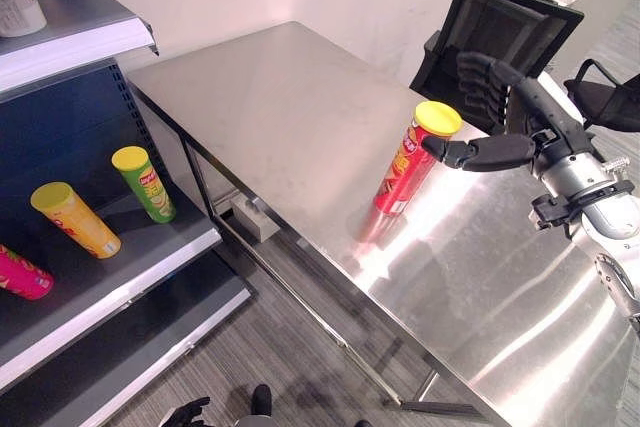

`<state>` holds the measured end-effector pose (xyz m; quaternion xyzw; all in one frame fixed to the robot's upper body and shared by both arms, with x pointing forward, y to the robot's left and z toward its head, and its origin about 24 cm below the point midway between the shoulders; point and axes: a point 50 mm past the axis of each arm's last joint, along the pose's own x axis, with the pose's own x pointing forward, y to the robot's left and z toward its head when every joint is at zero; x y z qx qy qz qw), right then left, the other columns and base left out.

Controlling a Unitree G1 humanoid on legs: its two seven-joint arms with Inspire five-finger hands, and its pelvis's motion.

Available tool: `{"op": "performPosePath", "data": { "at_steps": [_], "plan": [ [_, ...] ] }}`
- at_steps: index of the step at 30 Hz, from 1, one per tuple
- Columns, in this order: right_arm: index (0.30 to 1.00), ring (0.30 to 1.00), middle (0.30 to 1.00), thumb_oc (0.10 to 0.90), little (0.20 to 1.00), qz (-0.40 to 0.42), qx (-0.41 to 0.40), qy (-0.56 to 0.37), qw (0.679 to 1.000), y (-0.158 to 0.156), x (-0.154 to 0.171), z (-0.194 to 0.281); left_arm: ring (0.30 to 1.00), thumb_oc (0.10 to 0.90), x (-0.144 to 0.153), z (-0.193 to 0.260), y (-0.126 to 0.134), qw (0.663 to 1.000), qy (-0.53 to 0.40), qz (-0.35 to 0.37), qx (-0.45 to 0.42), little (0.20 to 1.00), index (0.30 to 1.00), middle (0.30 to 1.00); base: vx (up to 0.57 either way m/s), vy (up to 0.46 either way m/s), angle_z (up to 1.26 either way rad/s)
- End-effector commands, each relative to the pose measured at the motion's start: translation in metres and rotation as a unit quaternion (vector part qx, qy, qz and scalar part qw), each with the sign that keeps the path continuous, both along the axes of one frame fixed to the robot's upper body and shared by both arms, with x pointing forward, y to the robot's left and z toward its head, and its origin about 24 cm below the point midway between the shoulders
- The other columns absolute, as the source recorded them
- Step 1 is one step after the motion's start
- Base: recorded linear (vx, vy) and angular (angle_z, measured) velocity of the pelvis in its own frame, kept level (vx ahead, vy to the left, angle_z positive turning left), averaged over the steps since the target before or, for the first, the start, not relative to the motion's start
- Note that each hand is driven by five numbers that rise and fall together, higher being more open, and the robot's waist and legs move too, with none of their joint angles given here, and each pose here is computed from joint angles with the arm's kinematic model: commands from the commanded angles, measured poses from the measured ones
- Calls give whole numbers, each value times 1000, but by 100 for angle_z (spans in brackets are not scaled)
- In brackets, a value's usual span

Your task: Put the goods on the table back onto the shelves and tidy them up.

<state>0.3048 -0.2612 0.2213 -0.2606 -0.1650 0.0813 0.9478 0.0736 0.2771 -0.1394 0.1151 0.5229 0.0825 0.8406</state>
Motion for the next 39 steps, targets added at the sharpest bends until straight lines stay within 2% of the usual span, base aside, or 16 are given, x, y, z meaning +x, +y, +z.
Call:
{"op": "performPosePath", "data": {
  "at_steps": [1, 29, 39],
  "plan": [
    [900, 900, 900, 800, 900, 9, -46, -107, 993, 5, -2, 62, 900, 800, 10, 3, 0, 999, -14, -38, 3, 900, 900, 900, 0, 0, 0],
    [900, 900, 900, 800, 900, -8, -12, -69, 998, 5, 26, 67, 900, 800, 13, 4, 3, 999, -14, -29, 7, 900, 900, 900, 2, 1, 2],
    [900, 900, 900, 800, 900, 10, -48, -46, 998, 14, 31, 68, 900, 800, 16, 5, 3, 999, -18, -36, 4, 900, 900, 900, 0, 0, 0]
  ]
}}
